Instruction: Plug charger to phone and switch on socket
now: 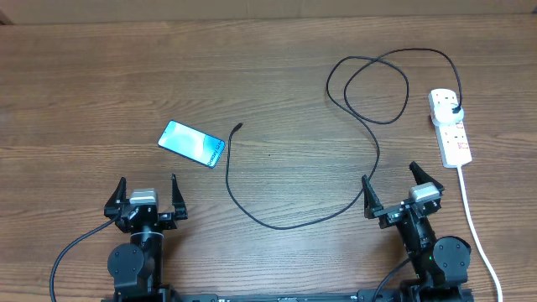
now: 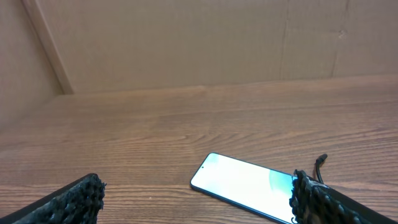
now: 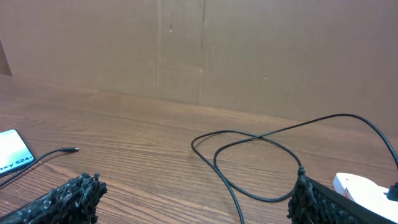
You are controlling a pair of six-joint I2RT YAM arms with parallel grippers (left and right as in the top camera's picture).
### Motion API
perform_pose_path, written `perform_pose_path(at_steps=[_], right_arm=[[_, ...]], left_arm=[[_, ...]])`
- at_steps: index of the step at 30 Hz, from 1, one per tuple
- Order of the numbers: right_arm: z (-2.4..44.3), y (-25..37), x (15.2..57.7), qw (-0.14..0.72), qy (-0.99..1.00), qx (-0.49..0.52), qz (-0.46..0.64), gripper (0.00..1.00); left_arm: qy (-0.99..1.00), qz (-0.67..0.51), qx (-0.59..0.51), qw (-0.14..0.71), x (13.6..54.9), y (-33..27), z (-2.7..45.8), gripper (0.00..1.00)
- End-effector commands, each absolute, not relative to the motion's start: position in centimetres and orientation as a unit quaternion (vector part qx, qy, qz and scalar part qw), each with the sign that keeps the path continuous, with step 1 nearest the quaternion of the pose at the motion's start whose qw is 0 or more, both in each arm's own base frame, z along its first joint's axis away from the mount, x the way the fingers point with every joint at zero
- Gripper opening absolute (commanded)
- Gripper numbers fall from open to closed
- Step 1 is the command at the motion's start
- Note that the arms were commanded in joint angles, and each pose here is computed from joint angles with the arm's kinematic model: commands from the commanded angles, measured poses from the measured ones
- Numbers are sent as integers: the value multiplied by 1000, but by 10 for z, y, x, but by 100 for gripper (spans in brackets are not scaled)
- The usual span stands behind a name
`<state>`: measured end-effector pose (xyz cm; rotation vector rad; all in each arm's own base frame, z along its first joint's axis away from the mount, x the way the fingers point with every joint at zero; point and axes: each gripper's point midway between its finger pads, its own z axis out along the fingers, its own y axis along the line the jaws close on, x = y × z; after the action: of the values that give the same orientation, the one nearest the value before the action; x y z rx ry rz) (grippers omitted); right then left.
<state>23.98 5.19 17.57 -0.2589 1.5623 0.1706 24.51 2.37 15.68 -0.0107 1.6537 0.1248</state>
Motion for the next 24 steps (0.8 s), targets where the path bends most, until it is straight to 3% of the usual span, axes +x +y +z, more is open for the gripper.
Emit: perform_pose_path(at_steps=[1,24], right_arm=[[173,53,240,699,701,-114,79,100],[173,53,240,699,701,-114,79,100]], left_arm=[[734,57,-16,677,245,27,156,99],[732,58,-15,679,245,27,157,100]])
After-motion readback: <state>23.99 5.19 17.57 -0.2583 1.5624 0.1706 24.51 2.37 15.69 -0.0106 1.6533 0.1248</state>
